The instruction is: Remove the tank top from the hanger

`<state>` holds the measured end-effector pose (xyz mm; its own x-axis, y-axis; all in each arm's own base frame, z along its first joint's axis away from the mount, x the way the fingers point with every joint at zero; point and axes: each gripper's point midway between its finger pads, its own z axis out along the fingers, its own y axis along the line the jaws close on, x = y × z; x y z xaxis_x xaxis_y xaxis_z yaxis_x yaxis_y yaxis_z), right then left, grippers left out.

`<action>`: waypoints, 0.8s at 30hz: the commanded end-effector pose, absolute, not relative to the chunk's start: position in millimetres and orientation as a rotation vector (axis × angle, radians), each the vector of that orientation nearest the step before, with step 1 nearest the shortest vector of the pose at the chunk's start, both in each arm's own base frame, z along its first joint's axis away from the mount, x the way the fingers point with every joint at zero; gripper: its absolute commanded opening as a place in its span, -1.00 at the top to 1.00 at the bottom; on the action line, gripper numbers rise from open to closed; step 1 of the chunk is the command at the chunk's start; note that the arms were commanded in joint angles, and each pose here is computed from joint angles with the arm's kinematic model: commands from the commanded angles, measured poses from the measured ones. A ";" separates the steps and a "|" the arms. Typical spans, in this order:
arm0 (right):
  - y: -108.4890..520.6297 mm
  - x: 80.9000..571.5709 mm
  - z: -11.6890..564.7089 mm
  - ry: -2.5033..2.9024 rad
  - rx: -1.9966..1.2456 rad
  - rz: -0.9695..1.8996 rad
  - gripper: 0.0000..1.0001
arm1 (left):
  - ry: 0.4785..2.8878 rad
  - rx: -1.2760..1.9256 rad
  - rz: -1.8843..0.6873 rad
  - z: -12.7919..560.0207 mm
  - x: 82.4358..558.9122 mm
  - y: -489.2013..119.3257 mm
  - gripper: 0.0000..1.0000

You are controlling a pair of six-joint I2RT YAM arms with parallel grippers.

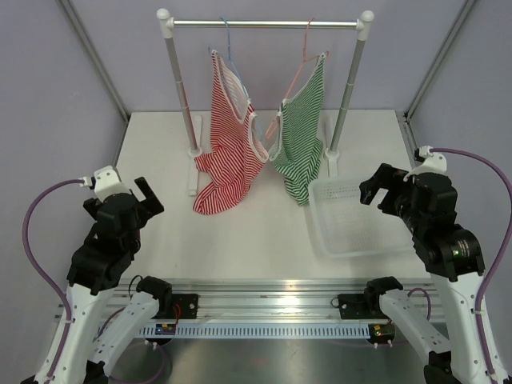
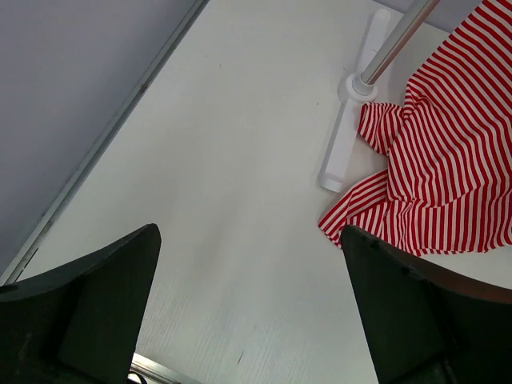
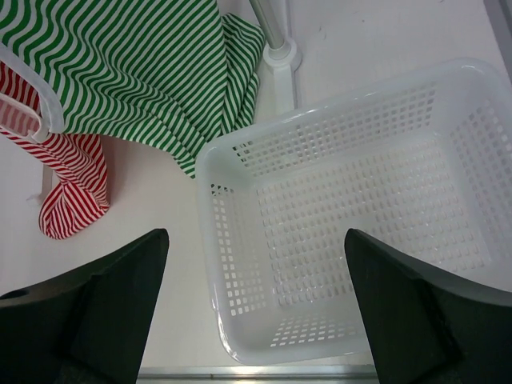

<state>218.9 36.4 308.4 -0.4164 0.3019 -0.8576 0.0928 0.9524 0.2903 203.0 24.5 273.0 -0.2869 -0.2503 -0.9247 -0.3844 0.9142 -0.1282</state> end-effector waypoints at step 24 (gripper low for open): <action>72.2 198.9 302.3 1.987 0.195 0.487 -0.99 | 1.774 -0.200 -0.585 435.6 297.0 -123.1 -0.98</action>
<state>204.7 66.7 293.6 -0.4610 0.3349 -0.8218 -0.0415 0.9169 0.3969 280.6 -95.0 408.0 -0.2976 -0.4185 -0.8581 0.0527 0.8902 -0.4525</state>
